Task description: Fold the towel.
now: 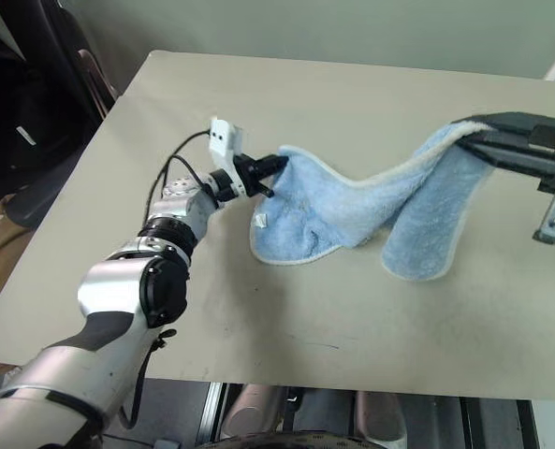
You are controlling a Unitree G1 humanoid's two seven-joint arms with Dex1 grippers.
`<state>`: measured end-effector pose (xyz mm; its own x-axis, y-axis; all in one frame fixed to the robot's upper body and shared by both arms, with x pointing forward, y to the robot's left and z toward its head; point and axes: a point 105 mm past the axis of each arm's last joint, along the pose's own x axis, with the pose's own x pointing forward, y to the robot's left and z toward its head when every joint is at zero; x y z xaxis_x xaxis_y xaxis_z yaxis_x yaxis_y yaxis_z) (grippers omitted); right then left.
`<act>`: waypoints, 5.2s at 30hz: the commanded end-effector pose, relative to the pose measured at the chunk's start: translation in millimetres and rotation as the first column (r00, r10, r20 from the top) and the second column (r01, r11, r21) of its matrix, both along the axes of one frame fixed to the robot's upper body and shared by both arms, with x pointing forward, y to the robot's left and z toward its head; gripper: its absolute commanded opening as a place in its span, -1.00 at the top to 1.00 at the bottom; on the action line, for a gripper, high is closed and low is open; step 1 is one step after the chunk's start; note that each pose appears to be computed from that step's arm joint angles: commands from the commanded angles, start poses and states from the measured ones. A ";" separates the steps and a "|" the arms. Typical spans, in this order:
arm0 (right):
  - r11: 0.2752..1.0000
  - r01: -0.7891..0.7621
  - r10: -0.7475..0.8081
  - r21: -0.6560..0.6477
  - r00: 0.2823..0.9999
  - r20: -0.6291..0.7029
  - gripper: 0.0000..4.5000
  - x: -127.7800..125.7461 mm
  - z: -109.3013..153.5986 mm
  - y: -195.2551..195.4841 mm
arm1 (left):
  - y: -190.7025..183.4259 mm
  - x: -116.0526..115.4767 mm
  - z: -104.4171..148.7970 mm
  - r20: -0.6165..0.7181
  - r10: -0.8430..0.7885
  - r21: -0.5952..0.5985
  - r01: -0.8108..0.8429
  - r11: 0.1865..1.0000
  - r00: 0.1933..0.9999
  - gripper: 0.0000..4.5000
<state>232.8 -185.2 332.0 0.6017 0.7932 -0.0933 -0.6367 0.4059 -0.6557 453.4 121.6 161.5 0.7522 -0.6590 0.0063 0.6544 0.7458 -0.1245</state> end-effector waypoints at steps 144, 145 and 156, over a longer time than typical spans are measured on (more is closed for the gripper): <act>0.644 0.670 0.102 0.369 0.403 -0.910 -1.00 -16.1 -200.1 -23.0 | 67.7 -130.2 -8.9 0.071 -0.568 0.051 0.566 0.823 0.820 -0.98; 0.617 0.685 0.140 0.388 0.389 -0.911 -1.00 -17.8 -199.5 -21.1 | 61.4 -132.7 -12.3 0.063 -0.591 0.069 0.587 0.807 0.804 -0.98; 0.410 0.856 0.363 0.314 0.163 -0.917 -1.00 -32.8 -226.6 -14.4 | 16.4 -152.7 -16.3 0.102 -0.719 0.061 0.717 0.694 0.687 -0.98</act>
<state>200.3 -201.6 101.3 0.7240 0.6211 -0.2999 -0.0803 0.5078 0.8577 306.9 141.6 140.4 0.0898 -0.9955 0.0293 0.9955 0.0888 -0.0338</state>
